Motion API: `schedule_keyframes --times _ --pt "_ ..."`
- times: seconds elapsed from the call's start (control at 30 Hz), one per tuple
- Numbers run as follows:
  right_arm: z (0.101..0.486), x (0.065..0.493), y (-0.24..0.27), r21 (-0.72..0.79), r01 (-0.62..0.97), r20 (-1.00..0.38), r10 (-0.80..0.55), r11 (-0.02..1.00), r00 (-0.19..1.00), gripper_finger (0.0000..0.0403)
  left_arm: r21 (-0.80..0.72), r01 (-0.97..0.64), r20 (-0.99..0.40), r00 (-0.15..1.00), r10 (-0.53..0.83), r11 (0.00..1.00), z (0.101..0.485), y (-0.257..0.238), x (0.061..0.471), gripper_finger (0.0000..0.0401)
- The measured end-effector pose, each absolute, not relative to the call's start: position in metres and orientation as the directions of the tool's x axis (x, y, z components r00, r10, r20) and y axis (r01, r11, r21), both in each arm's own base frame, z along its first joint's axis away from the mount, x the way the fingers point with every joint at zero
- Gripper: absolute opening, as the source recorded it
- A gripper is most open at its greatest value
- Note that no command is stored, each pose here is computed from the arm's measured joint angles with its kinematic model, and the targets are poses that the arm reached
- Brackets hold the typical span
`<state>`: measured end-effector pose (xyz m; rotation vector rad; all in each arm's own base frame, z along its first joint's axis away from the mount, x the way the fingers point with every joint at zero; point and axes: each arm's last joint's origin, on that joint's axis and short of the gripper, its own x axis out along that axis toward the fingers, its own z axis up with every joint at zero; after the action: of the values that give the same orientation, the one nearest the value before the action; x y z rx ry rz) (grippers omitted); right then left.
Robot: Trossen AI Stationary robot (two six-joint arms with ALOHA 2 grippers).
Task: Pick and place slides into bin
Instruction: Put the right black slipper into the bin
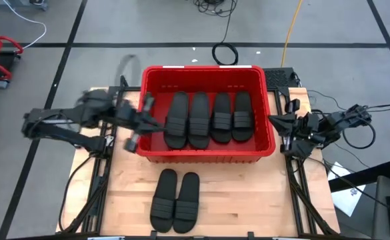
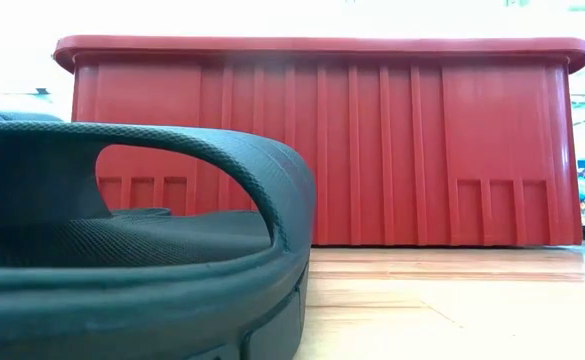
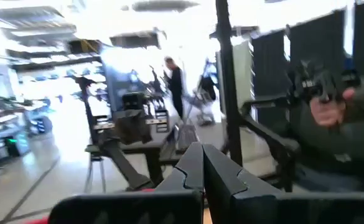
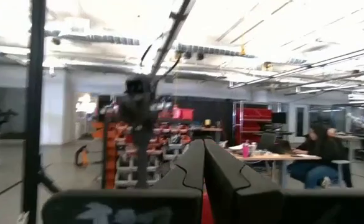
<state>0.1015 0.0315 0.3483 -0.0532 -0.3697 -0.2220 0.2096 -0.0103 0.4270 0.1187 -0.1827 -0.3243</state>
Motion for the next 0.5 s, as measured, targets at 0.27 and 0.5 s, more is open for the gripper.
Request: schedule_keyframes --times 0.27,0.5 --pt "0.366 0.102 0.030 -0.025 0.318 0.364 -0.287 0.948 0.886 0.0000 0.012 0.112 0.063 0.992 -0.113 0.994 0.368 -0.008 0.124 0.0000" --pt "0.408 0.092 0.025 -0.061 0.313 0.332 -0.277 0.948 0.902 0.0000 -0.021 0.004 0.093 0.996 -0.002 1.000 0.353 -0.003 0.082 0.0000"
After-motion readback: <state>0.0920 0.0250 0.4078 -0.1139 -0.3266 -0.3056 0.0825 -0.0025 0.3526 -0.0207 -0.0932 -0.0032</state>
